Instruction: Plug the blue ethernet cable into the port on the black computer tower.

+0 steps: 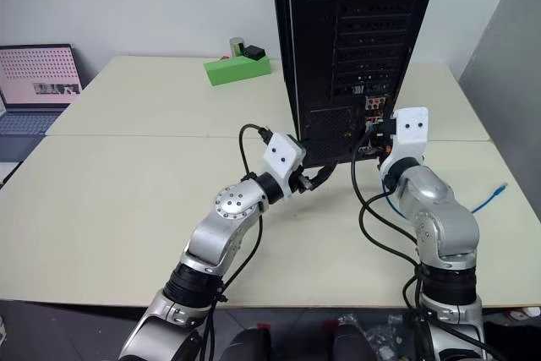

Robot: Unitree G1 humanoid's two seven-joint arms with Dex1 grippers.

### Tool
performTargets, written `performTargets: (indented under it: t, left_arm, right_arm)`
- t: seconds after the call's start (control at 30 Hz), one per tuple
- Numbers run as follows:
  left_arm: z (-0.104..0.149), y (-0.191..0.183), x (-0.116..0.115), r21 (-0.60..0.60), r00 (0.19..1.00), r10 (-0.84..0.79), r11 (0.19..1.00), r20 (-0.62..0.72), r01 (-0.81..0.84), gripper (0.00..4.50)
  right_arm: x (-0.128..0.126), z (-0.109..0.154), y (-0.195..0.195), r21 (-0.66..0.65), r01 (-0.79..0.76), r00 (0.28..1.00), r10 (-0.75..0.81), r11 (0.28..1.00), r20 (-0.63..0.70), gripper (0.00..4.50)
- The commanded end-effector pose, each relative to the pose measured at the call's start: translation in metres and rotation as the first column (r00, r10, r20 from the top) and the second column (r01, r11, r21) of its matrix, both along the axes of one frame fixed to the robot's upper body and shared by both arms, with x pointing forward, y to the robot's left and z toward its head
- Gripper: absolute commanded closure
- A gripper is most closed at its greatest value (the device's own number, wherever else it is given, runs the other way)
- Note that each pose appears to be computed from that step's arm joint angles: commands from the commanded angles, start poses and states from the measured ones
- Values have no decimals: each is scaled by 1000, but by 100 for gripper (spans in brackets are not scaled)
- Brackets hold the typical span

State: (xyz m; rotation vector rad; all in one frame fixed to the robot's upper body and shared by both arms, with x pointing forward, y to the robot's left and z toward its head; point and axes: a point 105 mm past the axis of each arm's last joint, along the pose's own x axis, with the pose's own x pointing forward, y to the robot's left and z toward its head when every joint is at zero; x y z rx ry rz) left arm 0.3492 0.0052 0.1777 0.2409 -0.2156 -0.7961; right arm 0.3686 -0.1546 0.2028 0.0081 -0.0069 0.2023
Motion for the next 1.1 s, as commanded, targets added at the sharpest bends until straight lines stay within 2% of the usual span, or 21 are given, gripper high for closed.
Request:
performTargets:
  t: [0.03,0.47,1.1]
  left_arm:
    - [10,-2,-5,-6,999,-10,1000,52,10,93]
    - [12,-2,-5,0,998,-3,1000,62,3,93]
    - [12,-1,-4,2,998,3,1000,66,-3,93]
  right_arm:
    - [6,17,-1,-13,-1,998,2,1000,64,450]
    - [20,21,-5,-50,8,996,-4,999,85,450]
    - [22,18,3,-121,-4,994,17,993,105,450]
